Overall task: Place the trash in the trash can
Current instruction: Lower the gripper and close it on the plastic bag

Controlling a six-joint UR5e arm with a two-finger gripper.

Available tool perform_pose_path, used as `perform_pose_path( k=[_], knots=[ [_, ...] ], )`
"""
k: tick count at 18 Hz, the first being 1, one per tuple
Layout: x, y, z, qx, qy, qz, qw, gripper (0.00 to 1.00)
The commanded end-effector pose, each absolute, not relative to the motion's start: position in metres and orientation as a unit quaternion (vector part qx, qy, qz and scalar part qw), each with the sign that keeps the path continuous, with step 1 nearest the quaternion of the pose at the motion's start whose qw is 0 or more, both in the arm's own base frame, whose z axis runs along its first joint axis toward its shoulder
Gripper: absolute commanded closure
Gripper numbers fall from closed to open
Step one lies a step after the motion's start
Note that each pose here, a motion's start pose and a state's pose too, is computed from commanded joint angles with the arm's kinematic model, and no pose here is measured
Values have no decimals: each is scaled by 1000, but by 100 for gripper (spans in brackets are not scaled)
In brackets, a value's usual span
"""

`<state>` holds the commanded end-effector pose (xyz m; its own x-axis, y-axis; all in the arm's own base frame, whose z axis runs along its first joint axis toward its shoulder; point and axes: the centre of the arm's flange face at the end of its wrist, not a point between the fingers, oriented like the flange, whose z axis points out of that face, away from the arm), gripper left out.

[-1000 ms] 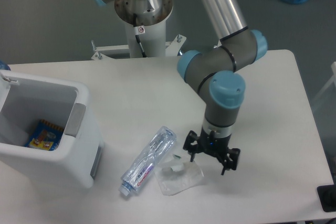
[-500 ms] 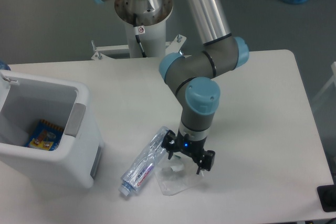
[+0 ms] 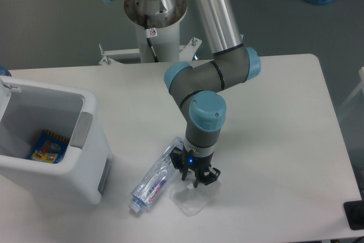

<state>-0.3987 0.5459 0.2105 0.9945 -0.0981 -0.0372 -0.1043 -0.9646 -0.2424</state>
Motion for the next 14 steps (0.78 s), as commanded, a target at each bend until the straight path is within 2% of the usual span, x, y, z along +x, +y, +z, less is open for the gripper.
perform_pose_path(
  k=[7, 10, 14],
  knots=[
    [-413, 559, 239, -988, 27, 27, 152, 100],
    [-423, 571, 266, -979, -13, 7, 205, 100],
    [-422, 588, 326, -955, -64, -29, 289, 100]
  ],
)
